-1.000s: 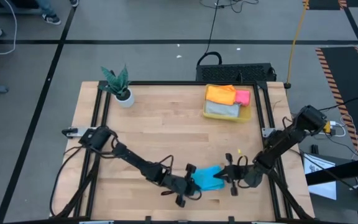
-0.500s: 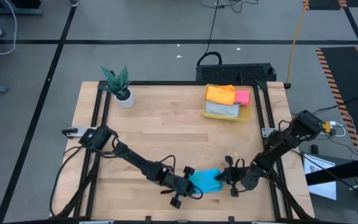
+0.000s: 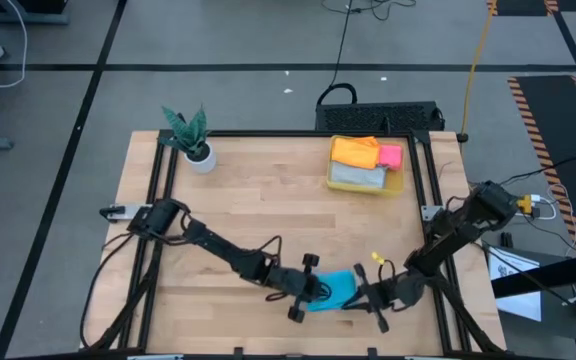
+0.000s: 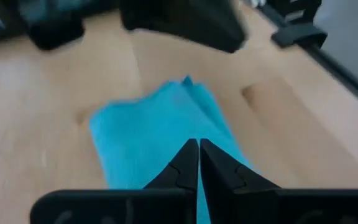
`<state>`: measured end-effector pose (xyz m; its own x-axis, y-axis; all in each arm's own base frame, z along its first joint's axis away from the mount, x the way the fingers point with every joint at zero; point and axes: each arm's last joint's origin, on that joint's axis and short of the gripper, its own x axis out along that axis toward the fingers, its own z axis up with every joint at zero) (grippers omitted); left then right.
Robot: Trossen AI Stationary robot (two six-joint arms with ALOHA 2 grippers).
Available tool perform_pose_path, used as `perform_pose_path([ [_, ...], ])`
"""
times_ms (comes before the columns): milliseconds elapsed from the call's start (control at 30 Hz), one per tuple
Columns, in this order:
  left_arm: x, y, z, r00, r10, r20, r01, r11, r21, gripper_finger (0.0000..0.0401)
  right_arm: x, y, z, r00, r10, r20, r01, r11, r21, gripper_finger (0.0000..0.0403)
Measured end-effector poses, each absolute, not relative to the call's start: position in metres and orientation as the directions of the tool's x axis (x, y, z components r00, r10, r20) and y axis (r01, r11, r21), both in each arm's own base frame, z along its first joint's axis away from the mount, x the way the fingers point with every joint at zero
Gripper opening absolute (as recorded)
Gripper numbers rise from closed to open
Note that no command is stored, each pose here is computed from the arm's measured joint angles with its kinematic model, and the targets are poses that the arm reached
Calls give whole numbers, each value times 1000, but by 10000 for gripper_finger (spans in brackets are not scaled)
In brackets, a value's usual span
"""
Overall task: Fold microfiber towels
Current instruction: Fold the blue kitchen towel
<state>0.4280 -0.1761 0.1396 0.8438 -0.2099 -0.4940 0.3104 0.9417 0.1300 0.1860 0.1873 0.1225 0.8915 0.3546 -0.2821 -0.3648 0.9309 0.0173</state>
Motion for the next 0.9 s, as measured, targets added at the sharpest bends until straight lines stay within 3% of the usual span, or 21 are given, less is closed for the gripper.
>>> perform_pose_path([
  [233,436,-156,115,794,-236,-560,305,952,33,4,209,205,110,884,318,-344,-359,931,-62,77],
  [500,436,-157,111,792,-240,-561,299,954,14,22,230,226,111,801,206,-562,-396,887,-239,186],
  [667,437,-157,112,799,-243,-550,300,954,14,9,236,229,112,786,61,-615,-335,878,-341,200],
  [900,437,-157,112,800,-242,-549,299,954,14,17,236,223,108,737,39,-675,-353,873,-336,184],
])
